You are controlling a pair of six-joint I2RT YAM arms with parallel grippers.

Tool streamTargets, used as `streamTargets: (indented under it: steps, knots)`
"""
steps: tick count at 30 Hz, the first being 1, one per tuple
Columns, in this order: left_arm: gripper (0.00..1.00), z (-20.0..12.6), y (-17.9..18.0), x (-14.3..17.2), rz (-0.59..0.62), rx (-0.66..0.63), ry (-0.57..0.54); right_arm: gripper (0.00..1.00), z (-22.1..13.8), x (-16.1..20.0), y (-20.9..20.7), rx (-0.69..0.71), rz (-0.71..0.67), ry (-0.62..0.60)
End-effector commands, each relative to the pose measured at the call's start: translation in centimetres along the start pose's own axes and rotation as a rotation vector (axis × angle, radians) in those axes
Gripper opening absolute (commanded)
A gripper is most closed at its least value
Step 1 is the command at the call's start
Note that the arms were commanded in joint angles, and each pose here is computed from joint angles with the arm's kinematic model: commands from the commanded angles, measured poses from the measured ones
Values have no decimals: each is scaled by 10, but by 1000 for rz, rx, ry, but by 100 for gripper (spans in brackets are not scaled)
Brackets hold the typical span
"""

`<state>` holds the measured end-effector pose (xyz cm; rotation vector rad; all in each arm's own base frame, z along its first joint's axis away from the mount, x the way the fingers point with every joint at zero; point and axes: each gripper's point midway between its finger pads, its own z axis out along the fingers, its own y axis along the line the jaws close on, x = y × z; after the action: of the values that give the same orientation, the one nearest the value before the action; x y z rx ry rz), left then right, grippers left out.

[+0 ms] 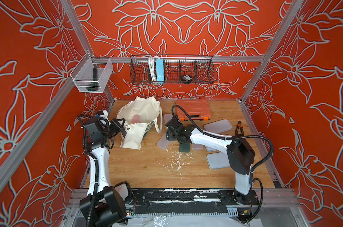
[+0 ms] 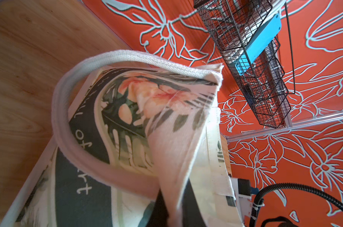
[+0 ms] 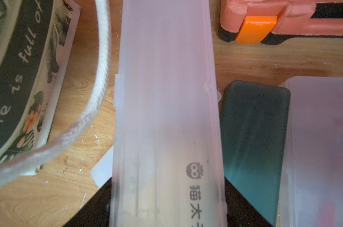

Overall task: Take out the pencil case from the canvas bag
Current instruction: Place the pencil case at the center of the board.

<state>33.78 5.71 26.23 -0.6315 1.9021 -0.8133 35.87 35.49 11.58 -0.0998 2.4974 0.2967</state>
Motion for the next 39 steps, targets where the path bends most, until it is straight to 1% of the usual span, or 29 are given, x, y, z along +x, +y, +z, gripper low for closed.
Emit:
streamTargets:
  steps: [1,19,23,26,36,39]
  knots:
    - [0,-9,-15,-14,35,52,-60,64,5,-16,3,11,-1,-13]
    - [0,-8,-8,-11,1,74,-32,64,58,-68,6,38,59,-43]
    - [0,-10,-10,-13,26,76,-38,64,68,-77,7,32,75,-49]
    - [0,-9,-9,-12,21,77,-35,64,75,-84,9,31,75,-57]
    - [0,-10,-7,-13,15,76,-36,64,100,-95,6,33,98,-76]
    - [0,-11,-8,-14,30,83,-37,64,107,-98,4,29,115,-86]
